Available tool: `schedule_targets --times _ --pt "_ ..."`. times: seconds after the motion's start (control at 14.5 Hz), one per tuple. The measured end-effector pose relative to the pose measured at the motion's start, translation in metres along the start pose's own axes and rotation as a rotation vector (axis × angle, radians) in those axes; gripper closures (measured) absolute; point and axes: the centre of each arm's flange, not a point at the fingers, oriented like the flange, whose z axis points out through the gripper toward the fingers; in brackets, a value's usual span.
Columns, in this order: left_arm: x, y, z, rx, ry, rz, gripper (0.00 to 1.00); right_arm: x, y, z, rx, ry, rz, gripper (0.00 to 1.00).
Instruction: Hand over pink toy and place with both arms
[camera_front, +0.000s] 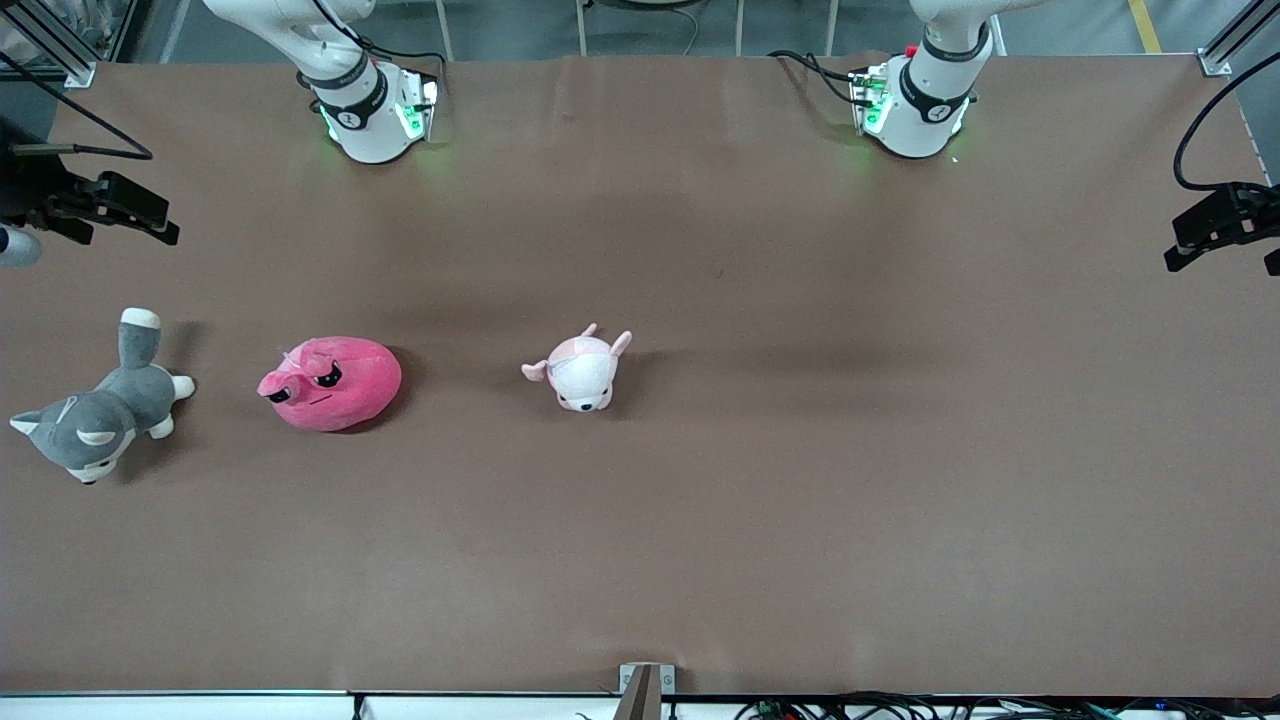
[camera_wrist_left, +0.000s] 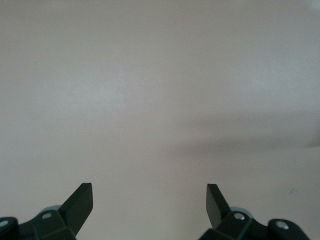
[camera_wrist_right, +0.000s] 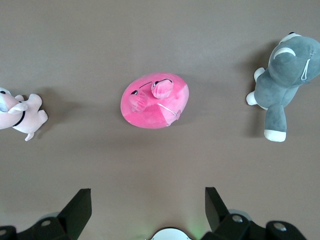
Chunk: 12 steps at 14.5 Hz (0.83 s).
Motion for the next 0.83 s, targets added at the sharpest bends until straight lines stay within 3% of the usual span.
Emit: schedule_targets --times 0.83 --pt "0.001 0.014 0.0 -0.002 0.0 0.026 0.0 -0.008 -0.005 -0.045 0.002 0.092 -0.011 0.0"
